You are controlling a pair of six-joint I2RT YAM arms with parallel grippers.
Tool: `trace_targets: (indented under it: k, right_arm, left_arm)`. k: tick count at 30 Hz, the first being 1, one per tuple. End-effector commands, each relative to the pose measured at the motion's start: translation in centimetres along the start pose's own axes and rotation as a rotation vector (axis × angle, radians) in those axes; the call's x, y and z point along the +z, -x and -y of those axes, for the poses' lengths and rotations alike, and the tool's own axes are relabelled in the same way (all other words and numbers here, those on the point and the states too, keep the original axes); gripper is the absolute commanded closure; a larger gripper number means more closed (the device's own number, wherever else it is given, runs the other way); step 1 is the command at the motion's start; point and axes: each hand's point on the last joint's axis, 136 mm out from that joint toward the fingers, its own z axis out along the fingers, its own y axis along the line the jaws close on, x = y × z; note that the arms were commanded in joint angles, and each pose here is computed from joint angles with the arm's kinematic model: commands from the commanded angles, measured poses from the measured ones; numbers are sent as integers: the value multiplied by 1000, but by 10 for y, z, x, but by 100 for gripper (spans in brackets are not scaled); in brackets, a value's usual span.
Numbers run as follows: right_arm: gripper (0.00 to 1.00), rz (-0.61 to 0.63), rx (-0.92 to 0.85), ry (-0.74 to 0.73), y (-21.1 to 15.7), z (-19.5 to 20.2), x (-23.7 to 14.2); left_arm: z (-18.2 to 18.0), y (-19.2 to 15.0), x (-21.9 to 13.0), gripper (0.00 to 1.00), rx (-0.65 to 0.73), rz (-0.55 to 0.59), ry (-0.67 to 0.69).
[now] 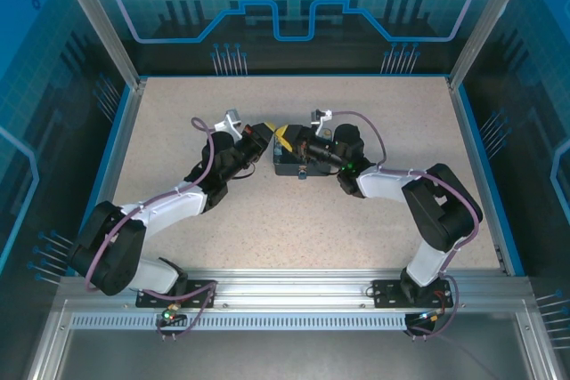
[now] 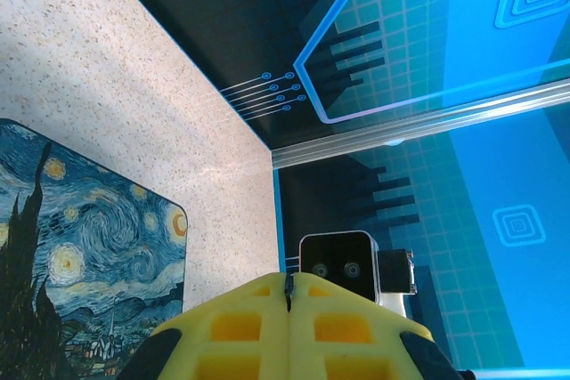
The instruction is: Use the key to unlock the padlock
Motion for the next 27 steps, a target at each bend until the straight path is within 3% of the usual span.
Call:
trace_targets:
  k: [1,8,13,21,24,27]
  right_arm:
    - [85,-16,-4,16,-8,0,5]
    - [88,-26,-3,20,-12,-1,6]
    - [100,-29,-1,17,-13,0,5]
    - [100,-15,0,0,-12,8,1]
    - [100,-2,0,-18,-10,14,-5]
    - [100,14,-3,-36,-11,19,-14]
  left_arm:
    - [11,5,-7,100,-6,34,-30]
    - [9,6,-7,100,-4,42,-20]
    - [9,6,-8,100,-4,43,-19]
    - [8,6,-10,100,2,40,-7]
    - [10,9,-16,56,23,44,8]
    - [14,17,-25,35,50,46,35]
